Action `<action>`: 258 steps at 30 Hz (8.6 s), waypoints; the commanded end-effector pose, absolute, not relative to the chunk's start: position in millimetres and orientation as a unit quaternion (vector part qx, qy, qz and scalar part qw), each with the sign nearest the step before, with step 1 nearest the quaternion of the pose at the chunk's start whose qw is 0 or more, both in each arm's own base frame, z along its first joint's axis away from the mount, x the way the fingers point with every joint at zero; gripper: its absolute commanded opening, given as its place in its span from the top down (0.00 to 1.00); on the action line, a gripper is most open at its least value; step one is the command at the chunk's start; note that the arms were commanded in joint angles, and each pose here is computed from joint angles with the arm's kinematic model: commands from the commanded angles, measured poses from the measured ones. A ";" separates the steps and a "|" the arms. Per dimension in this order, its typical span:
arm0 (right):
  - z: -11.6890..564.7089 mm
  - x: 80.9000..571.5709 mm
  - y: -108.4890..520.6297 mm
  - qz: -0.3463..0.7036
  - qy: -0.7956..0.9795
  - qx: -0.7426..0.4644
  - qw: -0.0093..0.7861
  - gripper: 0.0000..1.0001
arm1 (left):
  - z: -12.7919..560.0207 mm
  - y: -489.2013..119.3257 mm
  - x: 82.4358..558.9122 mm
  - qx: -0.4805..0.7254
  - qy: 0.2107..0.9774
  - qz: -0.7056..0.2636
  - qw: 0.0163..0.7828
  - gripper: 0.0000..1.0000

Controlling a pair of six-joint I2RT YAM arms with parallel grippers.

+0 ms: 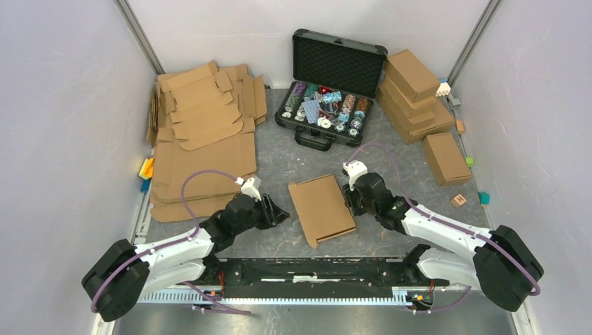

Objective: Fold the paper box

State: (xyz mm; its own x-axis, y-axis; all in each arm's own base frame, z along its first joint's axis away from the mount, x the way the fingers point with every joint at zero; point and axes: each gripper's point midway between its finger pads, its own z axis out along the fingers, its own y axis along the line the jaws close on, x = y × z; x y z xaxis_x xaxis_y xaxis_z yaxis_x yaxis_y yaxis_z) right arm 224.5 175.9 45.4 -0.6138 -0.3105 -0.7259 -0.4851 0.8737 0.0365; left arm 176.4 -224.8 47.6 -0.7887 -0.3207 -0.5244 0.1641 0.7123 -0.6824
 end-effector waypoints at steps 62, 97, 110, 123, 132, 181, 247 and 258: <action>52.6 192.6 207.9 0.131 0.859 -0.335 0.365 0.43 | 97.2 -348.1 169.3 0.111 0.844 -0.440 0.286 0.68; 195.2 220.1 203.1 0.231 0.798 -0.199 0.519 0.14 | 133.6 -335.7 179.3 0.120 0.833 -0.427 0.331 0.65; 184.1 192.7 244.5 0.316 0.810 -0.261 0.420 0.03 | 137.2 -353.3 179.4 0.128 0.819 -0.457 0.322 0.66; 144.8 178.6 227.4 0.173 0.861 -0.295 0.377 0.11 | 141.4 -363.9 178.7 0.134 0.808 -0.477 0.319 0.67; 134.8 173.6 208.6 0.134 0.866 -0.313 0.368 0.49 | 145.0 -340.1 188.6 0.130 0.821 -0.439 0.342 0.66; 109.6 164.6 215.5 0.141 0.837 -0.403 0.343 0.70 | 173.5 -300.6 244.1 0.311 0.760 -0.386 0.421 0.43; 128.4 181.7 213.6 0.126 0.833 -0.392 0.370 0.30 | 137.5 -269.2 248.5 0.281 0.820 -0.308 0.391 0.98; 144.3 197.2 220.2 0.113 0.813 -0.402 0.407 0.23 | 139.5 -272.1 247.7 0.278 0.816 -0.319 0.394 0.98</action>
State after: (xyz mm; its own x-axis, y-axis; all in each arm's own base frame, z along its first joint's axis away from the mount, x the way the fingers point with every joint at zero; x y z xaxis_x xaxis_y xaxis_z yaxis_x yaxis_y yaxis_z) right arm 179.5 211.9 115.5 -0.4099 -0.5954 -0.6910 -0.7635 0.6384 -0.0971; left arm 250.1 -275.7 147.9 -0.5141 0.1773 -0.8392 0.7117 0.6343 -0.3019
